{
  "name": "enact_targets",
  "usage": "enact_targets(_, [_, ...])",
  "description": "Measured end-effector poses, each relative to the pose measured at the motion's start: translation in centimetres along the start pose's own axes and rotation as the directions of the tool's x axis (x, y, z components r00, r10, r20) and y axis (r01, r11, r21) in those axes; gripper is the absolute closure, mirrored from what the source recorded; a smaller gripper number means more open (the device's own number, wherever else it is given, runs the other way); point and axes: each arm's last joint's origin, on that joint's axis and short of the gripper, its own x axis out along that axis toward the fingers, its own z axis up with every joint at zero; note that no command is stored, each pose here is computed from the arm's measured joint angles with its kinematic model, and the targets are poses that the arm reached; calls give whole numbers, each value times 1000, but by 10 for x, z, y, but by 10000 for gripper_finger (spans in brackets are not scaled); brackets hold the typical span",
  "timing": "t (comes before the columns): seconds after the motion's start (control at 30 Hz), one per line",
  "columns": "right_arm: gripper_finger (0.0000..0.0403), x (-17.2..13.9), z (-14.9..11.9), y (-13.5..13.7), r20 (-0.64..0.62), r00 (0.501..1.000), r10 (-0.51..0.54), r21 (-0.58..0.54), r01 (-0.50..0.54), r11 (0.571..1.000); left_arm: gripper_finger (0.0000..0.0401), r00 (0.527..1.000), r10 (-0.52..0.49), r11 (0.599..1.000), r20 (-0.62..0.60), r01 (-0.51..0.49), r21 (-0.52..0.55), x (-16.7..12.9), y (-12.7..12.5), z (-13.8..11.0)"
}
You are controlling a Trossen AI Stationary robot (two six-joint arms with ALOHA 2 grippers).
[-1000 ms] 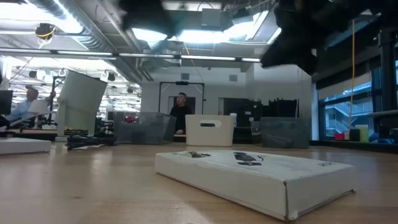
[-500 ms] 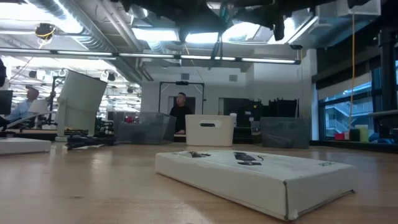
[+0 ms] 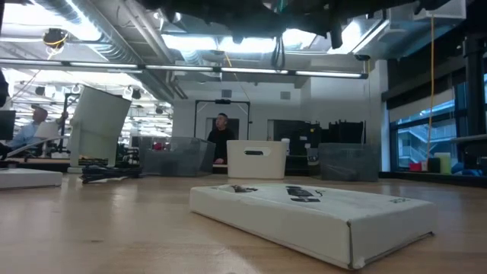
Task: Pick and place items into bin
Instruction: Put the top blue charger cable into the right black bin
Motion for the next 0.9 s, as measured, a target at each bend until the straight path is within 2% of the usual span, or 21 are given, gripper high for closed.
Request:
enact_targets(0.23, [244,0,1,0,10,1000,5,-23,-5,1000,387,999,-45,999,3,45,8,25,2,5])
enact_targets(0.33, [257,0,2,0,12,1000,-1,-16,1,1000,387,999,-46,999,3,46,8,30,2,6])
enact_targets(0.43, [299,0,1,0,8,1000,-2,-18,3,1000,387,999,-46,999,-11,46,8,30,3,6])
enact_targets(0.57, [378,0,0,-1,3,1000,-23,-30,23,999,386,998,-51,999,-28,51,3,30,2,5])
enact_targets(0.73, [378,0,0,-1,2,1000,-24,-42,24,999,374,998,-47,999,-29,47,3,30,1,5])
enact_targets(0.9, [381,0,0,-2,0,999,-33,-40,33,999,324,999,1,1000,-38,-3,-31,30,2,4])
